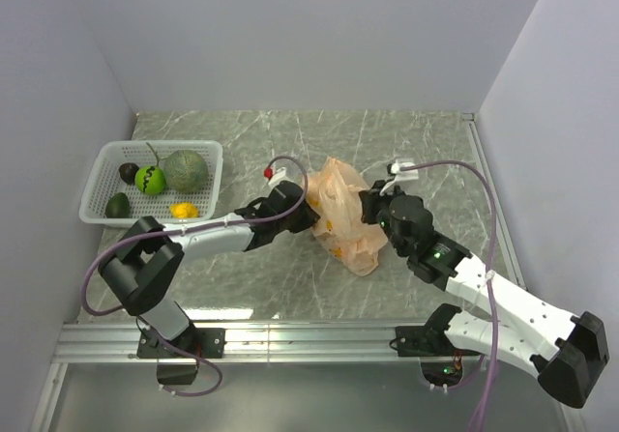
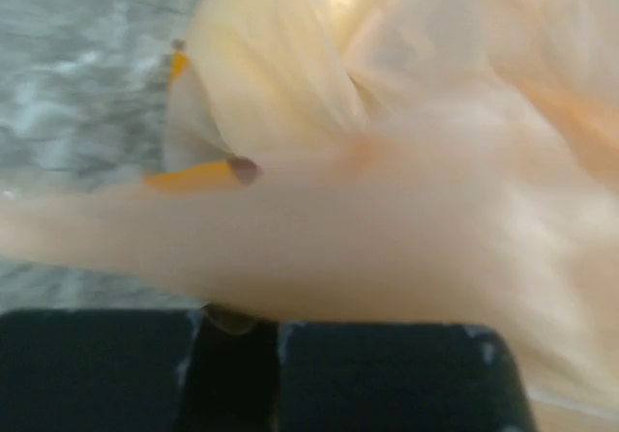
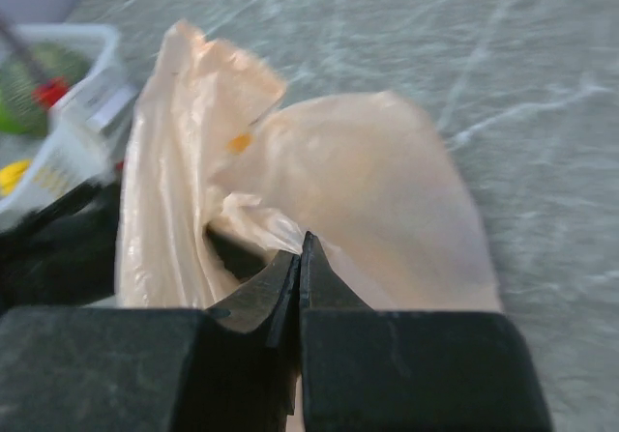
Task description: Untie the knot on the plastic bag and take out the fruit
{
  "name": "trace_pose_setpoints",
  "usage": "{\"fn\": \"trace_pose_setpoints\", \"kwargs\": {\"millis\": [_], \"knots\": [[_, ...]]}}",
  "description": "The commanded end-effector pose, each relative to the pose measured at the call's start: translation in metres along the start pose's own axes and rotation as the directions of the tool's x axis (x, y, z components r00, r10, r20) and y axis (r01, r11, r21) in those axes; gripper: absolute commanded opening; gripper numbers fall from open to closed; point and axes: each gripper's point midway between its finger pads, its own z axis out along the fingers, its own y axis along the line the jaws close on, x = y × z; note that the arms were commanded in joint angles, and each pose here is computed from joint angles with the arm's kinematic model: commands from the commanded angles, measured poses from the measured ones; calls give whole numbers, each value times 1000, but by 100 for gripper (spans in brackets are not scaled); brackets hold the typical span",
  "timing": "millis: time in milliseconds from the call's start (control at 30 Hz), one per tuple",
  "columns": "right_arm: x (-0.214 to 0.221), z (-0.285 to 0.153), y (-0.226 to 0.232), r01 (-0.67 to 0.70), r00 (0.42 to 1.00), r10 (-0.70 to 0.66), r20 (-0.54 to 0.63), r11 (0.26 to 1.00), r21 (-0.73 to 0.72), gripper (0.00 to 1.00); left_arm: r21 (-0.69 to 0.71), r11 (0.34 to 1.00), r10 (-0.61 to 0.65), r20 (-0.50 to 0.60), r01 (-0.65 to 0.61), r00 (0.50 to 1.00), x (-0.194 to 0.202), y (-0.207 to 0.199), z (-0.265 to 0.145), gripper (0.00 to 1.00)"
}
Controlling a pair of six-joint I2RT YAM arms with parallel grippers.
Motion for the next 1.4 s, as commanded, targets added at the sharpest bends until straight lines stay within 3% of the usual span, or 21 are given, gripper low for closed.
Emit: {"fn": "trace_pose_setpoints", "kwargs": {"millis": [0, 67, 200, 333, 433, 533, 567, 667, 900, 1133, 1233, 1367], "knots": [[-41, 3, -65, -62, 992, 27, 127, 958, 280, 0, 8, 1000, -12, 76, 11, 997, -32, 6, -16, 0], [-51, 1, -117, -197, 974, 132, 184, 897, 396, 0, -74, 997, -17, 105, 25, 994, -48, 46, -22, 1], [-62, 5, -143, -282, 955, 211, 210, 866, 413, 0, -117, 990, -68, 145, 85, 987, -71, 92, -42, 1], [-61, 19, -132, -265, 961, 216, 174, 902, 342, 0, -169, 980, -75, 154, 101, 985, -67, 124, -52, 1], [-55, 33, -91, -190, 980, 180, 81, 972, 140, 0, -102, 991, -77, 110, 88, 991, -57, 115, -53, 0], [-47, 27, -52, -41, 999, 41, -4, 998, 49, 28, -30, 998, -61, 61, 63, 996, -49, 97, -54, 5], [-50, 22, -44, 2, 1000, -2, -4, 999, 41, 45, -21, 998, -52, 58, 54, 997, -49, 93, -55, 6], [-72, 1, -17, 110, 994, -111, 19, 993, 41, 60, 1, 1000, -14, 69, 14, 998, -51, 72, -63, 13], [-83, -20, 28, 213, 977, -212, 30, 975, -57, 62, 23, 999, 20, 141, -23, 990, -67, 42, -78, 21], [-50, -18, 80, 251, 965, -261, -30, 948, -195, 61, -2, 1000, 28, 132, -28, 991, -61, 44, -78, 21], [-6, -7, 73, 214, 962, -238, -131, 961, -173, 60, -8, 1000, 28, 131, -27, 991, -58, 46, -76, 21], [88, -13, 39, 185, 914, -216, -342, 975, -121, 57, -26, 999, 25, 128, -22, 991, -55, 53, -74, 21]]}}
